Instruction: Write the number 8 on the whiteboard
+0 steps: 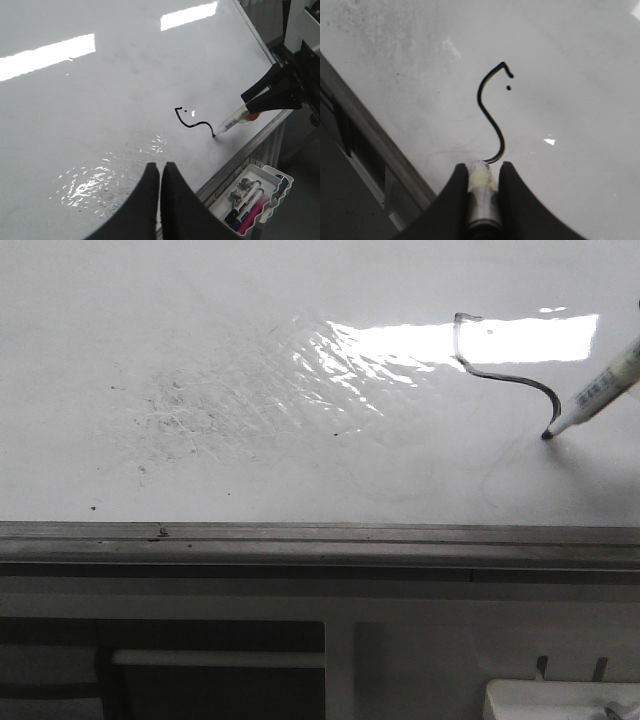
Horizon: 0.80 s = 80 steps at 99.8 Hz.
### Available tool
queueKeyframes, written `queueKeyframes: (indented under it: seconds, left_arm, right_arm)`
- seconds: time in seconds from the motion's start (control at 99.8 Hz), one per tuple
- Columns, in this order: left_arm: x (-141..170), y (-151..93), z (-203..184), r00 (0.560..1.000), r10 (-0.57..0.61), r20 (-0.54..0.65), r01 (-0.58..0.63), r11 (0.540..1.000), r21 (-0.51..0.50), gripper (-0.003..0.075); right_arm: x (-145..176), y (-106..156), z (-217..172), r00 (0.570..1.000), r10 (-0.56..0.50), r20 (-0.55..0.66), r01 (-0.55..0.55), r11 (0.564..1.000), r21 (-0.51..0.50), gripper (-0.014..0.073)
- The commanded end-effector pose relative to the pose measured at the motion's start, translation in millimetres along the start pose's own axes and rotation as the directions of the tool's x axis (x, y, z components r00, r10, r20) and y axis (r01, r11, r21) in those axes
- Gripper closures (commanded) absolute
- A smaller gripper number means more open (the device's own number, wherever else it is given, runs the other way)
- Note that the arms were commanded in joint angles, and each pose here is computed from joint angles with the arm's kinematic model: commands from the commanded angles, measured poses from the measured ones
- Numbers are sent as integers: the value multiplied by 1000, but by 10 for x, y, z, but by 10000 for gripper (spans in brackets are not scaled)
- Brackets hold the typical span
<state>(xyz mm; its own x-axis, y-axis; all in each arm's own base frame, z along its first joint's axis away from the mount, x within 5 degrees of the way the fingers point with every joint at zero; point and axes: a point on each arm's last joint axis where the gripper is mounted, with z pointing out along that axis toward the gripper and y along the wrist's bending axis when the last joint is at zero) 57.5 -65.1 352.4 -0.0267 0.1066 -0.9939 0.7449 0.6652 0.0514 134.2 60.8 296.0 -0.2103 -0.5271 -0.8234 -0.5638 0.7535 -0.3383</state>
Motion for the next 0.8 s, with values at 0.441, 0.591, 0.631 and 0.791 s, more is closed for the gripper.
queueKeyframes:
  seconds: [0.441, 0.591, 0.631, 0.791]
  left_arm:
    - [-126, 35, -1, 997, -27, 73, 29, 999, -31, 741]
    - [-126, 35, -1, 997, -27, 73, 29, 999, -31, 741]
    - [-125, 34, -1, 997, -27, 72, 29, 999, -30, 741]
    - [-112, 25, 0, 998, -27, 58, 29, 999, -20, 741]
  right_arm:
    - [-539, -270, 142, 985, -50, 166, 32, 993, 113, 638]
    - [-618, -314, 207, 984, -69, 163, 49, 991, 121, 638]
    - [-628, -321, 223, 984, -73, 163, 53, 991, 123, 638]
    - [-635, -327, 243, 984, -81, 159, 61, 990, 125, 638]
